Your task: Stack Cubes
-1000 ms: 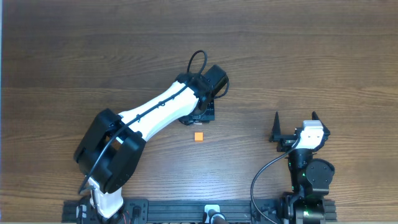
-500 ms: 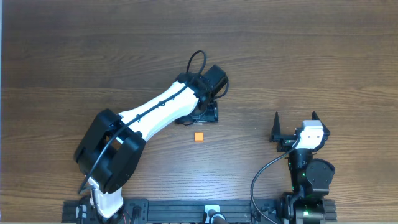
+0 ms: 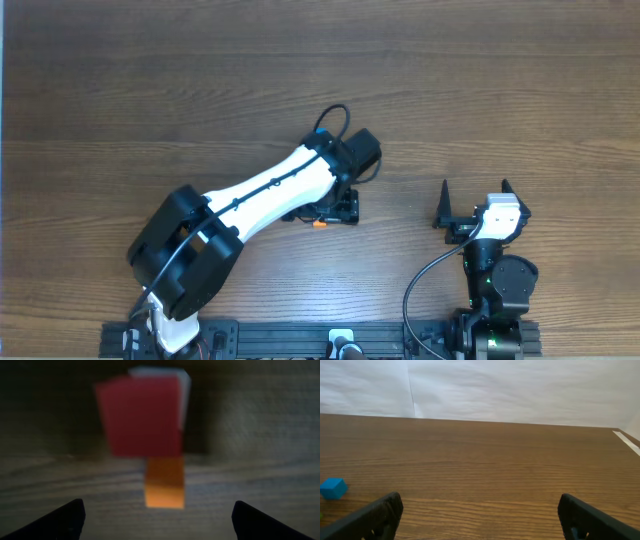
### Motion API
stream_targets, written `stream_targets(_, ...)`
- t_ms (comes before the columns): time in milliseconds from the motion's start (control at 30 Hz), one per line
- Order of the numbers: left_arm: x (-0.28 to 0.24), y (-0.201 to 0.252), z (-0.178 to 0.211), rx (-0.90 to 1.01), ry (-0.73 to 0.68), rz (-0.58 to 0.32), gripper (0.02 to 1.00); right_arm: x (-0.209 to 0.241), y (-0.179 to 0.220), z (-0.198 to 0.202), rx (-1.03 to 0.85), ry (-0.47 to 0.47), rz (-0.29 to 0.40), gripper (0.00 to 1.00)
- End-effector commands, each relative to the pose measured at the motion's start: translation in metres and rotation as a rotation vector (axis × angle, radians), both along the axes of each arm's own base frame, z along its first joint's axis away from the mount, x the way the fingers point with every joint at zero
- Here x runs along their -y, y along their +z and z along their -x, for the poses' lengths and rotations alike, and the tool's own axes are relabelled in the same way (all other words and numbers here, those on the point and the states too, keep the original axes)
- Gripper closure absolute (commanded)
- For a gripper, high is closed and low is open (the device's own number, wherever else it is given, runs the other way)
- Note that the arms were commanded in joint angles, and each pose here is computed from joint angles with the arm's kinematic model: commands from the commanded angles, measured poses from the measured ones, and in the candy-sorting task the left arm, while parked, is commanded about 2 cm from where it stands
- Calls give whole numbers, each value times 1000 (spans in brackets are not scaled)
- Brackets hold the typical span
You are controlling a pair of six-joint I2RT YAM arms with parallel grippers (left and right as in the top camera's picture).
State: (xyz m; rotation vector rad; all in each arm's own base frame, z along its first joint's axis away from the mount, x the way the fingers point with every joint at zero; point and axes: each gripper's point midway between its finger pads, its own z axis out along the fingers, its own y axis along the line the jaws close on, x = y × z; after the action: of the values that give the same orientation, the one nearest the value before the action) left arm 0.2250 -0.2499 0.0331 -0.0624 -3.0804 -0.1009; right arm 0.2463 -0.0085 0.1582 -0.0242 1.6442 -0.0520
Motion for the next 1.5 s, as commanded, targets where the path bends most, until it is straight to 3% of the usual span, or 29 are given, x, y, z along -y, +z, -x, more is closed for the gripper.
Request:
stream_targets(33,9,9,8,-12,39,46,75,2,-1,0,2,-11,-6,7)
stream_targets(433,5,-15,15,-25,69,62,165,2,-1,0,2,-11,-6,9)
stream_targets(700,-1,-19,11,-12,78,45,362,2,-1,0,2,-11,-6,7)
stream_targets(867,-3,-19,8,-2,79,40,608,2,-1,0,2,-11,-6,7)
stream_targets(1167,-5,-19,7,3,79,29,671,2,-1,0,2,-11,-6,7)
stream_targets(1500,-7,-20,6,7,78,23,923,2,-1,0,2,-11,-6,7)
